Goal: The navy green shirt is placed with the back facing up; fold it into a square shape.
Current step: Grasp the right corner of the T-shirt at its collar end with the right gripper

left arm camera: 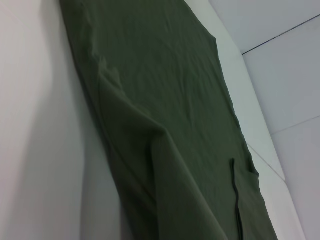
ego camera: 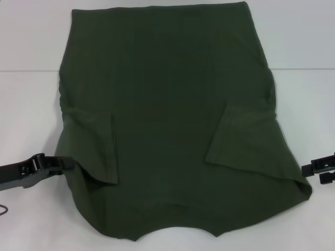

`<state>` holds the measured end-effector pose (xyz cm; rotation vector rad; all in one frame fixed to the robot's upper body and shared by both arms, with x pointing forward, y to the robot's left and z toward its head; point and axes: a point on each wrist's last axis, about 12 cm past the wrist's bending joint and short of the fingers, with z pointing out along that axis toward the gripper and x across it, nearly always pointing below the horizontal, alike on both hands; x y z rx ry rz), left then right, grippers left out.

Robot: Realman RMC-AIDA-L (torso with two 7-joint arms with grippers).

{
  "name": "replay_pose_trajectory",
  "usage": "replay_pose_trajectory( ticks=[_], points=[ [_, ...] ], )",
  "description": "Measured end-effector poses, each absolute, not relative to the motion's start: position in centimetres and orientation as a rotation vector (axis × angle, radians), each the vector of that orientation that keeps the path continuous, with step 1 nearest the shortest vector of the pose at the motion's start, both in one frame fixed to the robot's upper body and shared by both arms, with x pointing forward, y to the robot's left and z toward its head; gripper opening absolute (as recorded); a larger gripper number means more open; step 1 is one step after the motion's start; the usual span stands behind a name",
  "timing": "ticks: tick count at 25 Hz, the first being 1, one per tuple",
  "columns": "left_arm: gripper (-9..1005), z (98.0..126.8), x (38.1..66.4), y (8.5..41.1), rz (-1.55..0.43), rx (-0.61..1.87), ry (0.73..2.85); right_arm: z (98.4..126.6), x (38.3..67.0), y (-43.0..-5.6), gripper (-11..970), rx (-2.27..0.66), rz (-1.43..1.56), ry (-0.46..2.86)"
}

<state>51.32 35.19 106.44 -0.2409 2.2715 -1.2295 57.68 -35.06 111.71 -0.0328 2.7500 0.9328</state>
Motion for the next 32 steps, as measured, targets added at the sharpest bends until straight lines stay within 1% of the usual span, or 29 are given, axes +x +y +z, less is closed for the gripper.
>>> replay_pose_trajectory(
  ticks=[12, 23, 32],
  points=[
    [27, 106.6, 51.5, 35.4, -1.229, -0.247, 2.256, 111.5, 58.1, -34.6, 733, -0.021, 0.914, 2.768],
    [26, 106.6, 51.5, 35.4, -1.233, -0.255, 2.255, 110.1, 58.6, -32.7, 731, -0.120, 0.820, 2.768],
    [27, 106.7, 51.5, 35.3, -1.237, -0.258, 2.247, 109.5, 58.3, -32.4, 731, -0.109, 0.826, 2.773]
  ],
)
